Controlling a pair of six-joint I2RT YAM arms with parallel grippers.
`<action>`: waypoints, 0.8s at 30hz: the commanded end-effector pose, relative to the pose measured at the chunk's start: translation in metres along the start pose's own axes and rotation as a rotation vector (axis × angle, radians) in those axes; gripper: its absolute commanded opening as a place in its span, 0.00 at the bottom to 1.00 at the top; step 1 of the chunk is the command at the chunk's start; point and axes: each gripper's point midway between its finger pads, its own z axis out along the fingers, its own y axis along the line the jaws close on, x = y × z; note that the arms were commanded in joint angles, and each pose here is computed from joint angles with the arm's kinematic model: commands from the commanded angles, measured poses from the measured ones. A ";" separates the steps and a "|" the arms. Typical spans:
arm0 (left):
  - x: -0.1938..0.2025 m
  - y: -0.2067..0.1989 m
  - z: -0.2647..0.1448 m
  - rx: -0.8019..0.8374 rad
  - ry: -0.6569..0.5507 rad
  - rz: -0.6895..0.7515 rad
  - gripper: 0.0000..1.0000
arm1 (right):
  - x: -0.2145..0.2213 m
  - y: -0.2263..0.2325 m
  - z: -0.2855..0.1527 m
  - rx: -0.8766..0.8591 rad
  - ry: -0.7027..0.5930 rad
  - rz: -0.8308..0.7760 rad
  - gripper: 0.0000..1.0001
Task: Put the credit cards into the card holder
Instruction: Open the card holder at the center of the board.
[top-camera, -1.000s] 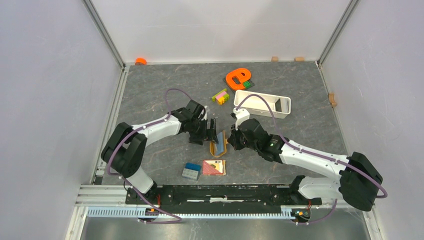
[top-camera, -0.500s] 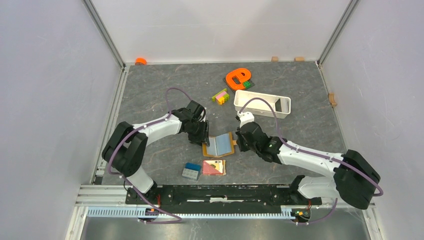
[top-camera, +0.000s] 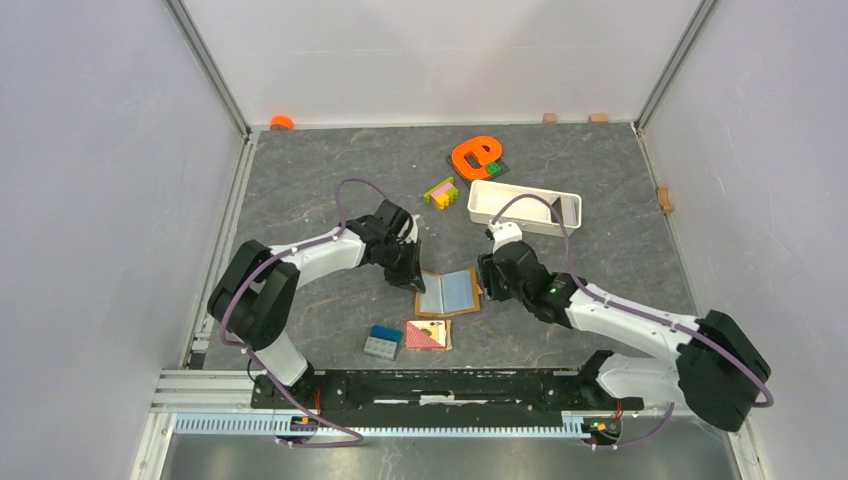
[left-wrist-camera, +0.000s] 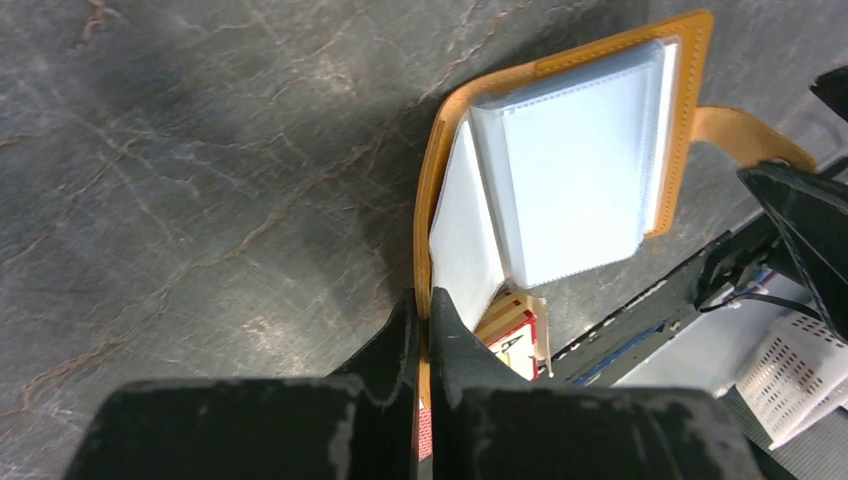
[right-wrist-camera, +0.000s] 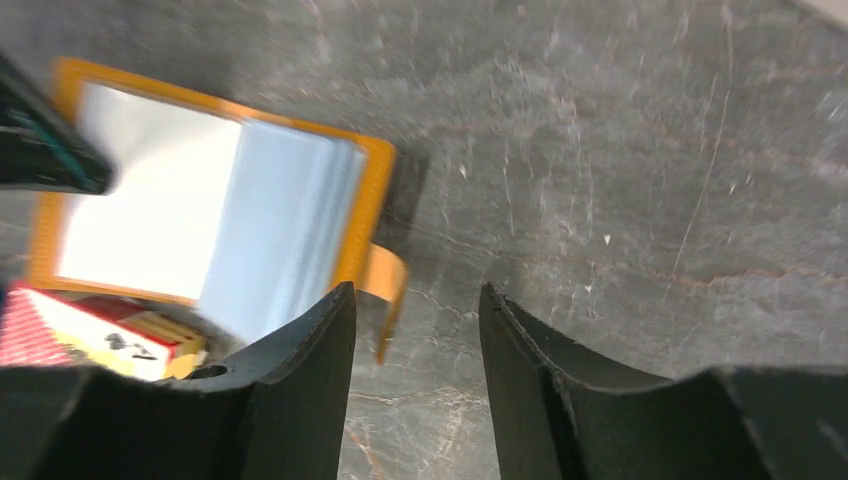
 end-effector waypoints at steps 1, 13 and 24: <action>-0.013 -0.025 -0.012 0.107 -0.061 0.019 0.02 | -0.060 0.022 -0.030 -0.105 -0.151 0.004 0.53; -0.014 -0.028 -0.015 0.117 -0.070 0.018 0.02 | -0.043 0.089 -0.011 -0.431 -0.075 -0.011 0.36; -0.017 0.000 -0.011 0.010 -0.061 -0.028 0.02 | -0.003 0.035 0.023 -0.163 0.077 -0.035 0.37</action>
